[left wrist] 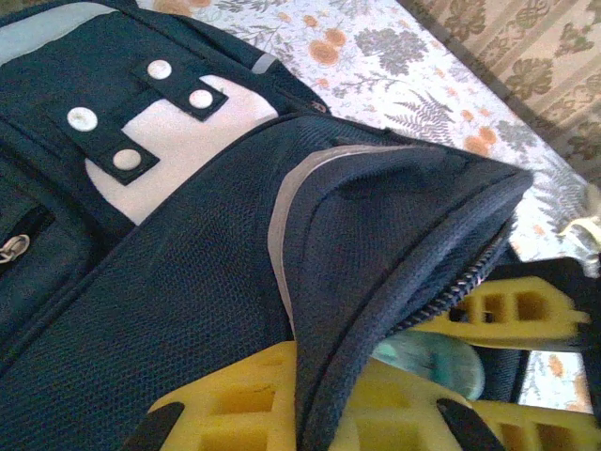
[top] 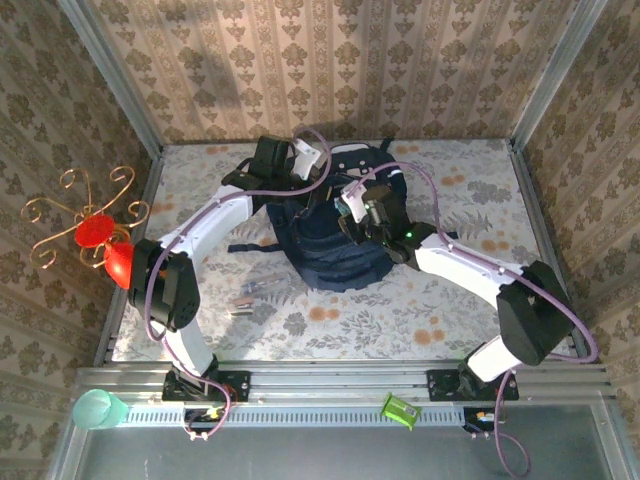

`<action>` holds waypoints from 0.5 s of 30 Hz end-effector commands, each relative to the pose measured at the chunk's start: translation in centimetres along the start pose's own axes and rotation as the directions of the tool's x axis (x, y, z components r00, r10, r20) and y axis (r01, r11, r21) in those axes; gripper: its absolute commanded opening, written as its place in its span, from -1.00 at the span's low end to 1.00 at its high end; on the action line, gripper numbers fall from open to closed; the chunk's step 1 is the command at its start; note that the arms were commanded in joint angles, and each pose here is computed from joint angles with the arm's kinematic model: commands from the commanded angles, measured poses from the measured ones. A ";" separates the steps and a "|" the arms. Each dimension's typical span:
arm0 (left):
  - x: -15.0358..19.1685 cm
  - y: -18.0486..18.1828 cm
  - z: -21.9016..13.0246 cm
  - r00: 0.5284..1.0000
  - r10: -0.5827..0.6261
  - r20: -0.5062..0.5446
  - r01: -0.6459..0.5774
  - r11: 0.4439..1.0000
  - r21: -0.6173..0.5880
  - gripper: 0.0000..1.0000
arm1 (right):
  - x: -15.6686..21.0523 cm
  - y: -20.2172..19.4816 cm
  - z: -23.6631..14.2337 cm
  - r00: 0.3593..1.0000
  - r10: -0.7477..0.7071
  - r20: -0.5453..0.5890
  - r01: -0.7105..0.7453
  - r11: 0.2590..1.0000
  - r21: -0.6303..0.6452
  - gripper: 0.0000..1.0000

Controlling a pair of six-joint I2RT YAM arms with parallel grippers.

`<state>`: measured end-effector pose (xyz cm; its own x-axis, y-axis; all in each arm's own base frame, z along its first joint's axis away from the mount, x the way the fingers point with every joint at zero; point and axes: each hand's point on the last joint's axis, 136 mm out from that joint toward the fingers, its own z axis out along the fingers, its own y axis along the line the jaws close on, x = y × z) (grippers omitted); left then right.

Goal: Pack books, pencil case, and school supplies into a backpack

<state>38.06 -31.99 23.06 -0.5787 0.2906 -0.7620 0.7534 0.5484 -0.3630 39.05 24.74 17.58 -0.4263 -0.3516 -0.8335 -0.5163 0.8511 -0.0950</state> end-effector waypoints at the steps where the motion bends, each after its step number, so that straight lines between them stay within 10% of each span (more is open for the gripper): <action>1: -6.5 -5.2 -4.3 0.974 0.073 0.213 -0.103 0.986 0.132 -1.00 | -3.7 -2.4 0.4 0.983 0.142 0.116 -0.153 0.984 0.093 -0.62; 15: -9.1 -7.7 -4.7 0.955 0.020 0.295 -0.074 0.982 0.175 -1.00 | -3.6 -3.6 3.4 0.715 0.682 0.153 -0.688 0.725 -0.017 -0.51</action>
<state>37.71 -33.59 24.54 -0.6237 0.2094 -0.7531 0.7203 0.5281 -0.4497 44.11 24.36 18.61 -0.5672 0.1945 -0.8003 -0.1952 0.9123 0.3601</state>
